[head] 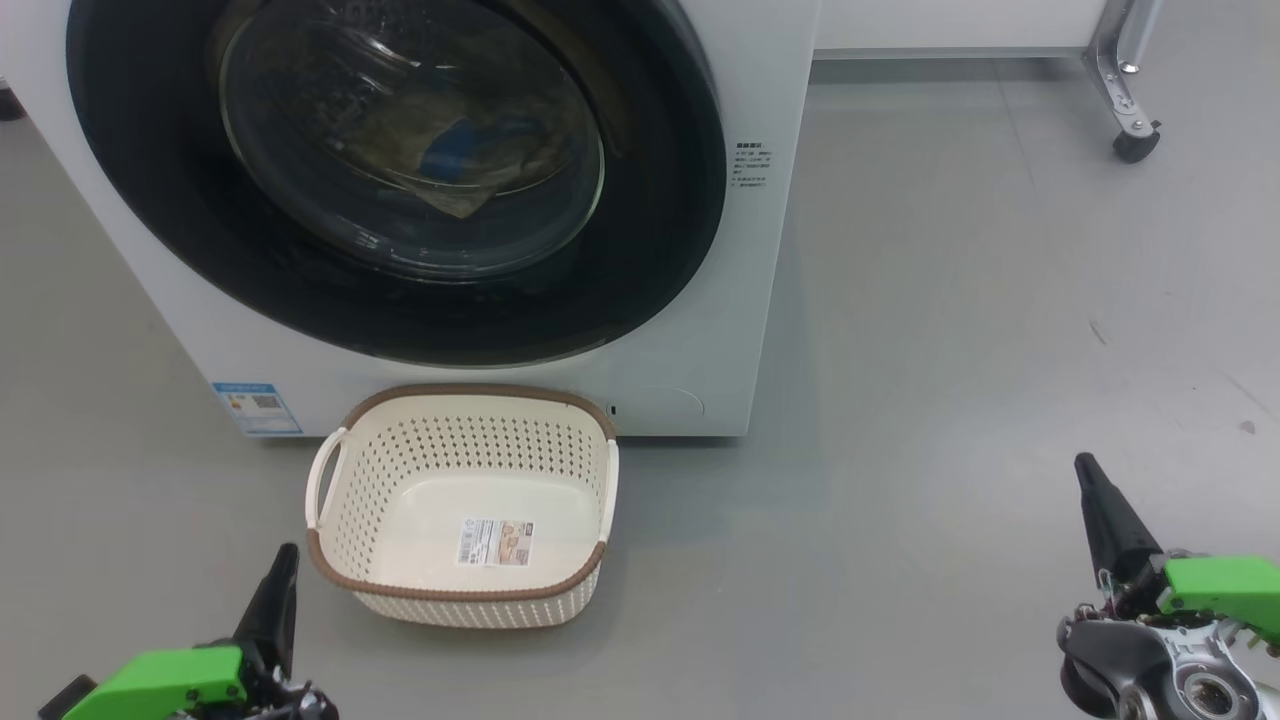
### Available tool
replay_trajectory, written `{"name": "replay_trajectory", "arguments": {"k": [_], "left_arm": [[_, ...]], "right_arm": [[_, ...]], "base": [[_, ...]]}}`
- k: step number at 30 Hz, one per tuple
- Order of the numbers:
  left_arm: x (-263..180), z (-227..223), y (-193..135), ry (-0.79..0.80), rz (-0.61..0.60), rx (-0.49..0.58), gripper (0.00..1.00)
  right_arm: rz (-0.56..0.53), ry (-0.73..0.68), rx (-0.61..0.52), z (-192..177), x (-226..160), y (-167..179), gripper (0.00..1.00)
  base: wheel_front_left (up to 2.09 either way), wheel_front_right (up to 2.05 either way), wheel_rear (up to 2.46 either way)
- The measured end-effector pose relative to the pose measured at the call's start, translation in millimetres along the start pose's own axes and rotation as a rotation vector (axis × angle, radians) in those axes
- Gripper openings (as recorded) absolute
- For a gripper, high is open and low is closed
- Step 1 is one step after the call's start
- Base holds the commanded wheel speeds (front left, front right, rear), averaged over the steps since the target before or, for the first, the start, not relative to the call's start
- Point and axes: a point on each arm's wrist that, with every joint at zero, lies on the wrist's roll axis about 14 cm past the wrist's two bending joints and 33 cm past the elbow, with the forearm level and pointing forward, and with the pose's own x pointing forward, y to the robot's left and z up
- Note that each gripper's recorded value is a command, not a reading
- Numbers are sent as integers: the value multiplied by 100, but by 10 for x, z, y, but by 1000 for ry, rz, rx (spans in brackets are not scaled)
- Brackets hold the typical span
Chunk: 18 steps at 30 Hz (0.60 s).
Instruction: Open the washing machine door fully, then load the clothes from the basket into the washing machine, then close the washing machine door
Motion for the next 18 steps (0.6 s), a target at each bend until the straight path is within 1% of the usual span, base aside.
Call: {"name": "replay_trajectory", "arguments": {"k": [18], "left_arm": [[0,-6,0,5,0,-1,0]], "right_arm": [[0,-5,2,12,-1,0,0]], "base": [[0,0,0]]}}
